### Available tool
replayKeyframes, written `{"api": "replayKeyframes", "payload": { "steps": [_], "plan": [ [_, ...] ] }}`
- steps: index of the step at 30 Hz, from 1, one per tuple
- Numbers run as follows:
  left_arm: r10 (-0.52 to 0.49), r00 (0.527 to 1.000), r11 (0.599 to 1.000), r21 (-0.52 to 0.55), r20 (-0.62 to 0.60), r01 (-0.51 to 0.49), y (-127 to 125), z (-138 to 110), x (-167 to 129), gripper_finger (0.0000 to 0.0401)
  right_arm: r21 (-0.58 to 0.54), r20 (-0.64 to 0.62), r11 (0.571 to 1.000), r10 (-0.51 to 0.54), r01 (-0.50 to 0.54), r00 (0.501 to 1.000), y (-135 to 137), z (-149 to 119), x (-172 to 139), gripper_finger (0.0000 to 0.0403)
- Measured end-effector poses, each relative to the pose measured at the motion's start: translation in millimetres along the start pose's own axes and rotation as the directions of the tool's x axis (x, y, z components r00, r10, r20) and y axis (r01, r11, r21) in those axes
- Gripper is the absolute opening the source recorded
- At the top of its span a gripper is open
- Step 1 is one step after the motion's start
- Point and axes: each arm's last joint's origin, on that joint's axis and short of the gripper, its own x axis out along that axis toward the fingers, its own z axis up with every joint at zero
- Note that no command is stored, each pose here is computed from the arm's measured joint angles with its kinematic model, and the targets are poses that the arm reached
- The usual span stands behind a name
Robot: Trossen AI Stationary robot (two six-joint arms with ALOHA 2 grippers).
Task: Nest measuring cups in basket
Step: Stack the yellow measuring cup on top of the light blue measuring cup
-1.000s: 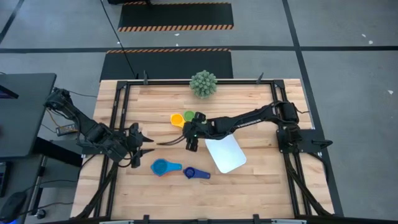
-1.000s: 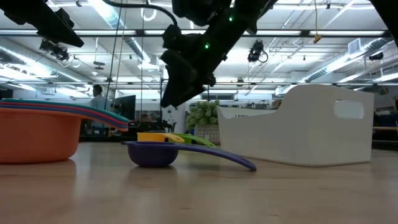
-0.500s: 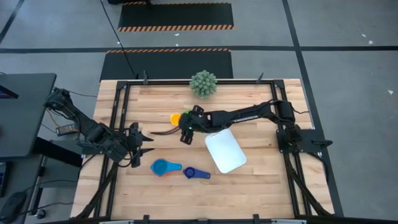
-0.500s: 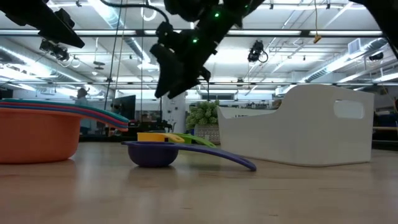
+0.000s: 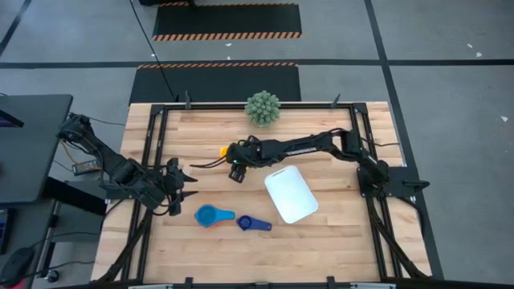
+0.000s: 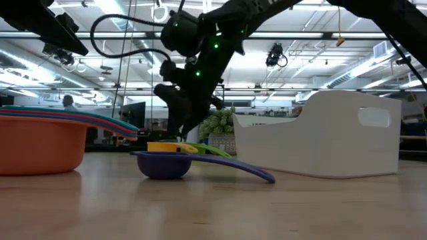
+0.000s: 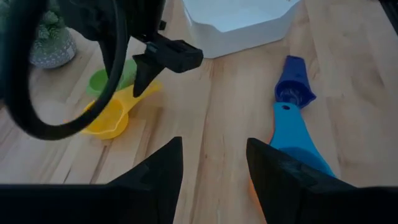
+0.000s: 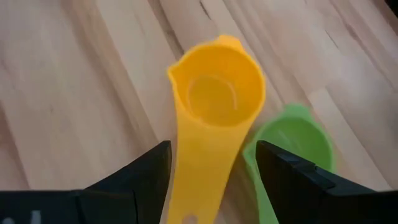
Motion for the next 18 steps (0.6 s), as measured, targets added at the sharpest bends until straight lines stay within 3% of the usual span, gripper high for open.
{"api": "replayKeyframes", "payload": {
  "steps": [18],
  "plan": [
    [0.002,1.000,1.000,-0.003,-0.003,-0.002,0,0,0,0.0182,-0.026,-0.108,0.998,0.060,-0.063,0.992,7,-20,28,0.0239]
  ]
}}
